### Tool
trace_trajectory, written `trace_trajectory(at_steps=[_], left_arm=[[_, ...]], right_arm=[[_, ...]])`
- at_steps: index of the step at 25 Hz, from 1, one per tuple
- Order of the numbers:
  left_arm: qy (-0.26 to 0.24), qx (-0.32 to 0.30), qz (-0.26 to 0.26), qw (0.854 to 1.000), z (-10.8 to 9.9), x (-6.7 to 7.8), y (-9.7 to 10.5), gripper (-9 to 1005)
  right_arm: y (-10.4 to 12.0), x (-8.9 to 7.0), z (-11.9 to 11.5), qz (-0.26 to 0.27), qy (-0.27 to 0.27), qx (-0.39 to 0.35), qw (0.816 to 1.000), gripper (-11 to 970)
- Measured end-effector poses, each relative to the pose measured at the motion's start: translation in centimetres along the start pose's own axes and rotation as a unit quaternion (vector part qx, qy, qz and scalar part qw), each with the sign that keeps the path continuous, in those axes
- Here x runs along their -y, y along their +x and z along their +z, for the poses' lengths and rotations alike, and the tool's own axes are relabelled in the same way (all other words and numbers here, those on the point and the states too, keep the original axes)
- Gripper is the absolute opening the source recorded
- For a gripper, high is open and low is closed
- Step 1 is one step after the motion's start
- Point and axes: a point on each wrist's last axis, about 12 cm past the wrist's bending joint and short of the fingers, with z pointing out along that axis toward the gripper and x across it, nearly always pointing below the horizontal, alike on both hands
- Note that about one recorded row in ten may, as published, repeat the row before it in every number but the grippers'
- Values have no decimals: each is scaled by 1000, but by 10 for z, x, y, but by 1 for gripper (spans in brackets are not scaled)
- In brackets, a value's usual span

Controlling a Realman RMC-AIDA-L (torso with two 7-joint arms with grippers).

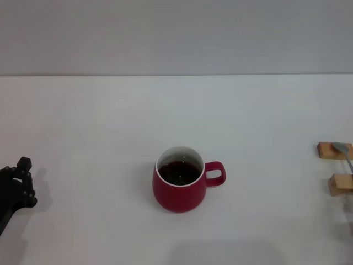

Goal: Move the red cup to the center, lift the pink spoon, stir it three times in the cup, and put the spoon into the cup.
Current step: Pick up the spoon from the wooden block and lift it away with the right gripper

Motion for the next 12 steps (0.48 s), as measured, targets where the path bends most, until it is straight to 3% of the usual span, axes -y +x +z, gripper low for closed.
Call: trace_trajectory(at_steps=[12], left_arm=[[1, 2, 0, 1000, 2, 0, -1, -2]], right_arm=[[2, -3, 3, -3, -9, -9, 1000, 710]])
